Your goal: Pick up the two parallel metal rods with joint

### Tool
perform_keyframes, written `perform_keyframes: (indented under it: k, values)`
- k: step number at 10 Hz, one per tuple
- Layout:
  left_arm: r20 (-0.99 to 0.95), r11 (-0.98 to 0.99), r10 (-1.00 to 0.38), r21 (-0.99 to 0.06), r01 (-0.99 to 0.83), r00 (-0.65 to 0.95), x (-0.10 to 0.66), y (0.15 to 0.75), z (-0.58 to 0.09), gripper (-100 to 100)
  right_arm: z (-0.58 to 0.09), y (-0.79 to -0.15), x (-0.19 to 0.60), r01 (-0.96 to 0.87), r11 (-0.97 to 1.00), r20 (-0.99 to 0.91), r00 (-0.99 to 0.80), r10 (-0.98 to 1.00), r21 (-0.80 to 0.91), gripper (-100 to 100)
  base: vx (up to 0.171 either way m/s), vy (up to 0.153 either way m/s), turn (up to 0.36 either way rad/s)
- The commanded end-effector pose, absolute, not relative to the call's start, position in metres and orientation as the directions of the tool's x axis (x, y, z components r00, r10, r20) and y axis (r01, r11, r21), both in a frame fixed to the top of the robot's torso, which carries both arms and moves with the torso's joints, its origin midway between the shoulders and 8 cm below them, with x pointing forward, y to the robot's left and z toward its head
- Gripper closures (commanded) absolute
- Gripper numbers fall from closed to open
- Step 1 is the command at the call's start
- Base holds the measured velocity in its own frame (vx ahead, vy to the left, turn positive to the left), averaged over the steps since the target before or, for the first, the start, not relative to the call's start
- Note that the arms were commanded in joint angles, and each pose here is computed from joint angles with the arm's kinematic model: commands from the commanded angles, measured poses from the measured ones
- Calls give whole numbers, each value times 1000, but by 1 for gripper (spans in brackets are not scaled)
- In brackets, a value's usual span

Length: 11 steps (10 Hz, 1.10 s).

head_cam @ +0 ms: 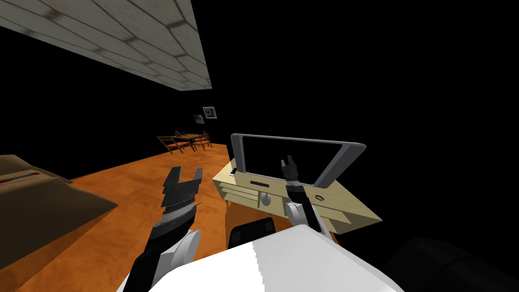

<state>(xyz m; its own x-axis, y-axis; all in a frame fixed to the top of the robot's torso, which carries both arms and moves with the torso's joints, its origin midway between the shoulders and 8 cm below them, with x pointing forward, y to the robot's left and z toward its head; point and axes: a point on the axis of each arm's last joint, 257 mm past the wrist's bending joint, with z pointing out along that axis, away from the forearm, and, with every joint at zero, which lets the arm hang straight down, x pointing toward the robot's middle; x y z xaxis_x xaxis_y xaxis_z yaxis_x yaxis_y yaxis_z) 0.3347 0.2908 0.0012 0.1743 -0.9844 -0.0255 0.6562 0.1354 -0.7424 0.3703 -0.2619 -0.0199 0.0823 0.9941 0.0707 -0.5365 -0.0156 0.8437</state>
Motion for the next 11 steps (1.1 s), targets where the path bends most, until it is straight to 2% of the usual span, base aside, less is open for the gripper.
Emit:
perform_keyframes:
  k: [1,5,10,11]
  values:
    - [-25,135,-984,-742,656,174,335,291,1,0,-29,-259,372,-510,6,34,70,997,860,-100,-14,3,26]
    - [-25,135,-984,-742,656,174,335,291,1,0,-86,-251,380,-367,98,-94,29,995,925,-100,-46,21,60]
    - [-25,135,-984,-742,656,174,335,291,1,0,-209,-252,367,-66,276,-280,-64,958,959,-100,-80,53,124]
    - [-25,135,-984,-742,656,174,335,291,1,0,-210,-252,367,-65,276,-280,-64,958,959,-100,-62,53,53]
